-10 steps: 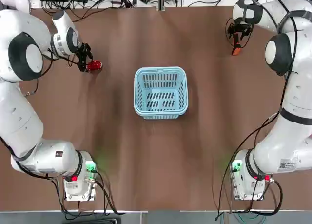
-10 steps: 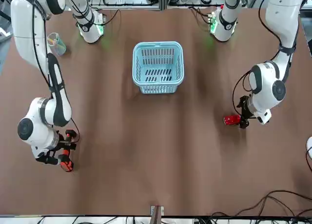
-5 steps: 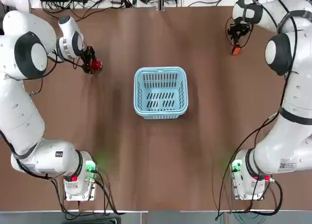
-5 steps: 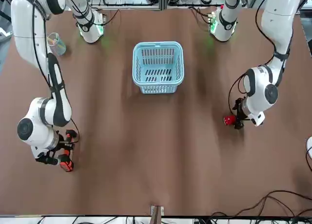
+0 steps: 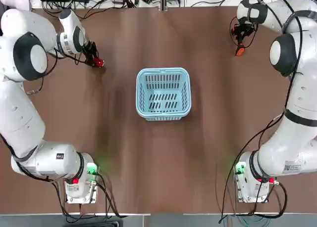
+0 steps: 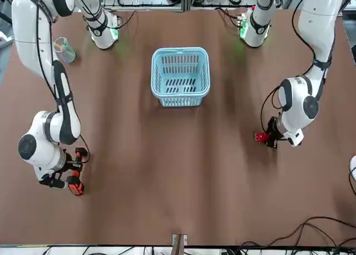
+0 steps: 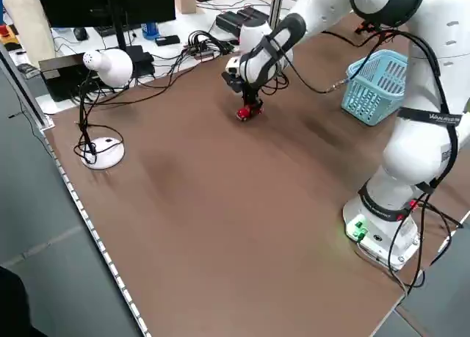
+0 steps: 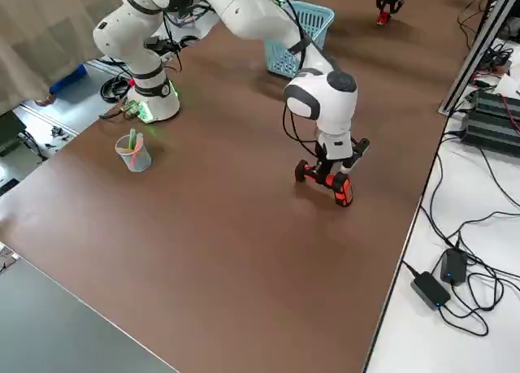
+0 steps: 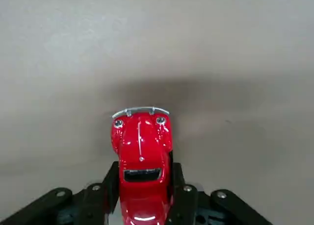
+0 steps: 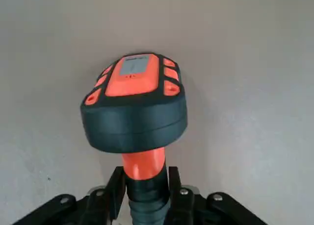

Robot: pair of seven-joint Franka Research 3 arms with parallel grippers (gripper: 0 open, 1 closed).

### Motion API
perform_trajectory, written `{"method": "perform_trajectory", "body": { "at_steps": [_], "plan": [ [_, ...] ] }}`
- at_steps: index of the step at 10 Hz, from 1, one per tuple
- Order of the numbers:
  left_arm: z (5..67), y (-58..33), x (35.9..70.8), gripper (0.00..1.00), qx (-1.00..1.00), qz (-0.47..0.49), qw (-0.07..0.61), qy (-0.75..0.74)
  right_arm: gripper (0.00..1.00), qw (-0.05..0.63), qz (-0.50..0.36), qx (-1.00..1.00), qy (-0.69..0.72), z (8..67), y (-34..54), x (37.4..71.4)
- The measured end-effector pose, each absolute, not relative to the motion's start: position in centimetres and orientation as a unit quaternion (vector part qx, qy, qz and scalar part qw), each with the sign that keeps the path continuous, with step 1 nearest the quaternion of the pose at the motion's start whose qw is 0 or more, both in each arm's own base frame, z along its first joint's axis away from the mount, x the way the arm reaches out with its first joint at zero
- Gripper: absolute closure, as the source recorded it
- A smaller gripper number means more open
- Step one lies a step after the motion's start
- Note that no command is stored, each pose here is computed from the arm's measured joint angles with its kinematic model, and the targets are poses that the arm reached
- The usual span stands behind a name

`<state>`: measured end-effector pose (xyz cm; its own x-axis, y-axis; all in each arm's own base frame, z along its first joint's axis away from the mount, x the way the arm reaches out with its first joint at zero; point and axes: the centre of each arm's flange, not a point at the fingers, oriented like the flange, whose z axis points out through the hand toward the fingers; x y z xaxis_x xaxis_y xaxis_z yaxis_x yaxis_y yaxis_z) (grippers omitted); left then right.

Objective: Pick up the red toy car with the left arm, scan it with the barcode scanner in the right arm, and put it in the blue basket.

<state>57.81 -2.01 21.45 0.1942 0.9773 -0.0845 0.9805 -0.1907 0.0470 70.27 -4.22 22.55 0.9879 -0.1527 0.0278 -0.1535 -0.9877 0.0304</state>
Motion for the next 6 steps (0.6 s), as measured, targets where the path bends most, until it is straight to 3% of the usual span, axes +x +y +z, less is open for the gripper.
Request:
{"method": "perform_trajectory", "body": {
  "at_steps": [6],
  "plan": [
    [35.0,-17.3,61.8,0.56,0.728,-0.032,0.074,0.681,0.63,0.013,0.013,0.997,-0.074,22.6,-3.7,70.4]
  ]
}}
